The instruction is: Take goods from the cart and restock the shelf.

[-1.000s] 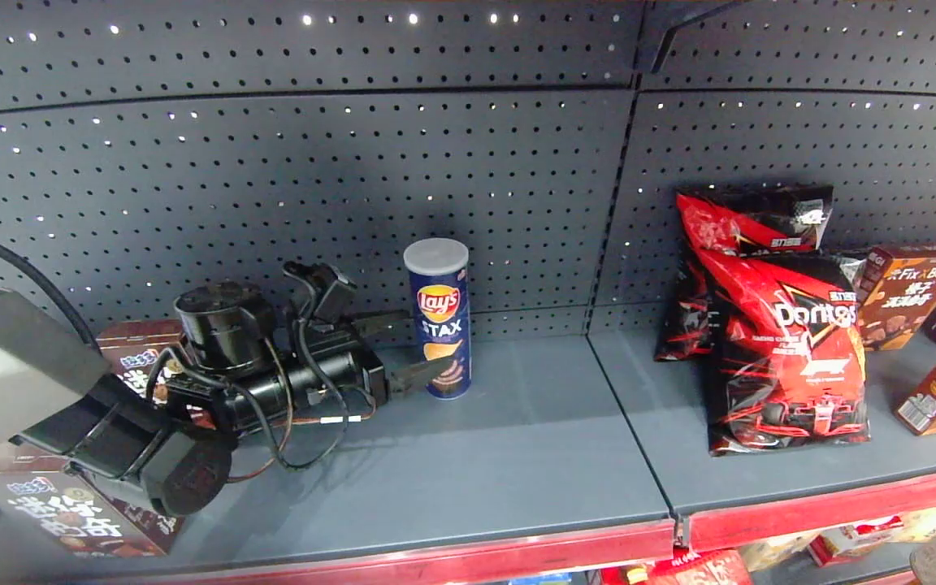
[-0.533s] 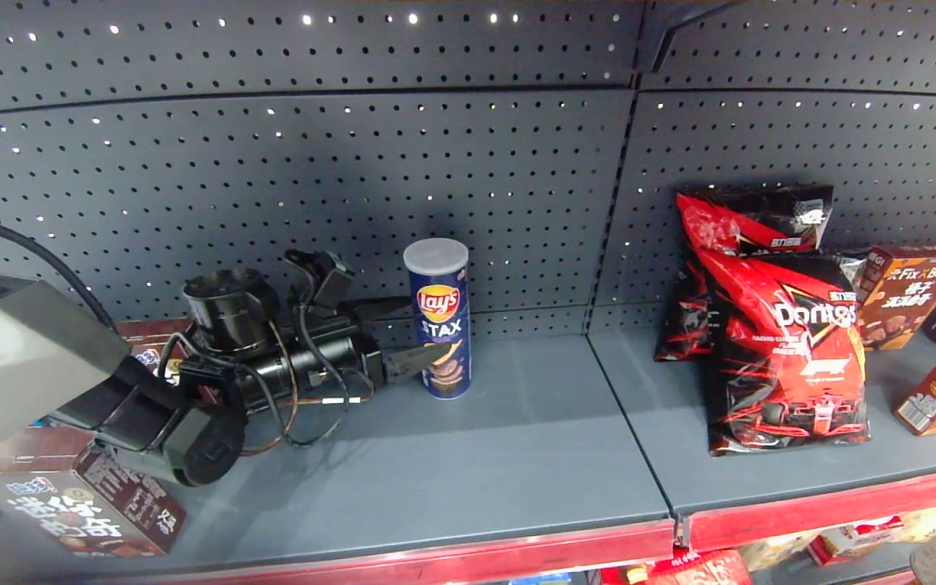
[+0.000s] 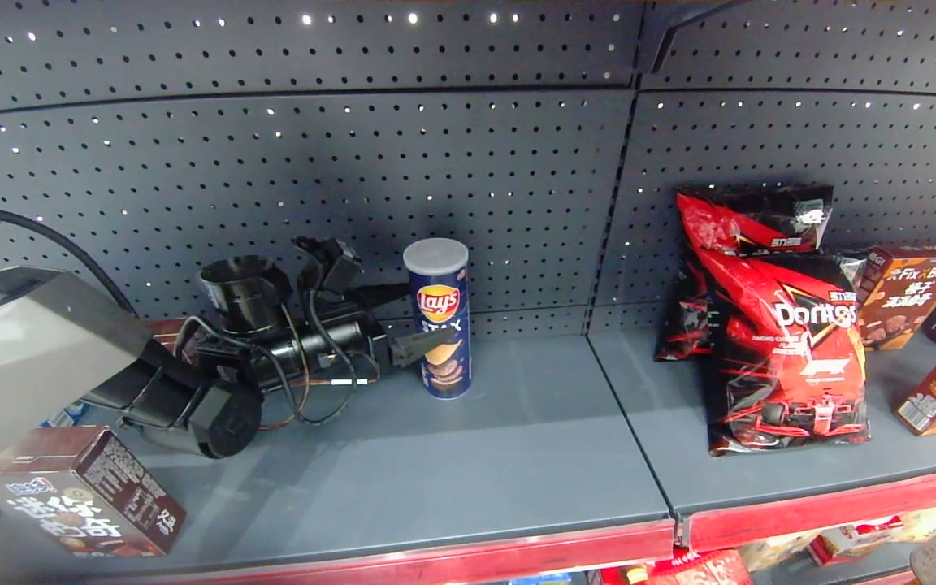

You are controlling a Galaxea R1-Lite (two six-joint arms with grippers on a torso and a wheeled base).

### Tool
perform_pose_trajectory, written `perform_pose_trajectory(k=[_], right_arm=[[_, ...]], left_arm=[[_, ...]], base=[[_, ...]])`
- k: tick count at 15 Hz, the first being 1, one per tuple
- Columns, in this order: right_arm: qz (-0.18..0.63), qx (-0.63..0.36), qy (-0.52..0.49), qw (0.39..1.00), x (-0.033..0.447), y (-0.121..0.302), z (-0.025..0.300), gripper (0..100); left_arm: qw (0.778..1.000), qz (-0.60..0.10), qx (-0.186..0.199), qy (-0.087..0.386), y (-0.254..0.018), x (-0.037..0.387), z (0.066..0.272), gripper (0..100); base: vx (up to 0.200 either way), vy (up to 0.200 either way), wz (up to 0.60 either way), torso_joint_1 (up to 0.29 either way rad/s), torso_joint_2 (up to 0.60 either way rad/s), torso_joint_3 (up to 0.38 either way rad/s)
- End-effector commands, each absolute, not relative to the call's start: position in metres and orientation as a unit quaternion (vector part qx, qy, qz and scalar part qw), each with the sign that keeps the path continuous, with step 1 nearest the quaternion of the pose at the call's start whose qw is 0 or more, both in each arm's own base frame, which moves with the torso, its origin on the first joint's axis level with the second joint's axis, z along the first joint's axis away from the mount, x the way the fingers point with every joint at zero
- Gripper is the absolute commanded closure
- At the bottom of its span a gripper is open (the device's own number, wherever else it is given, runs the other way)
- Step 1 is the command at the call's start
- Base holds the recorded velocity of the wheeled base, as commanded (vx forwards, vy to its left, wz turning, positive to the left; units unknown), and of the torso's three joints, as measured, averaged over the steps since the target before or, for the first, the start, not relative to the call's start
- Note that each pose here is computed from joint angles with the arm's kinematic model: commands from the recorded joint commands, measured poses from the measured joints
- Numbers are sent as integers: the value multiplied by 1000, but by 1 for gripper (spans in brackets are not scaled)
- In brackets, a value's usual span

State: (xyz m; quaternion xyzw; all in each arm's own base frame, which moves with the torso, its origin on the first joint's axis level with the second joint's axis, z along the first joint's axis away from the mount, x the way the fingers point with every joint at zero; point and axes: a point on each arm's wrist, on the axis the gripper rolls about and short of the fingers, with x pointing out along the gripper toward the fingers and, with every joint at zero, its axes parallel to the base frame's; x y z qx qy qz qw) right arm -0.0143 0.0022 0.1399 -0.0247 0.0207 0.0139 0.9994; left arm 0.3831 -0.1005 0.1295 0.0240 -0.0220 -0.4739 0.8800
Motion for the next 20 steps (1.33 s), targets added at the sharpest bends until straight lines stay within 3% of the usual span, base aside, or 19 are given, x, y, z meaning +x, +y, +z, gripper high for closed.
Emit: perform_pose_trajectory(k=[1,6,15,20], right_arm=[[14,-25,20,999,-14,2,140,100],[15,-25,23,999,-14,2,139,100],[16,-24,29,999,-13,2,137,100],[15,-24,30,999,-13,2,136,100]], left_arm=[[877,-479,26,-28,-104,391,129,0],[866,-499,22,-17,-106,394,129,0],[861,-508,17,-1,-118,409,109,0],[859,-511,18,-5,-125,426,122,0]], base=[[0,0,0,0,0,0],[0,0,0,0,0,0],[0,0,0,0,0,0],[0,0,0,0,0,0]])
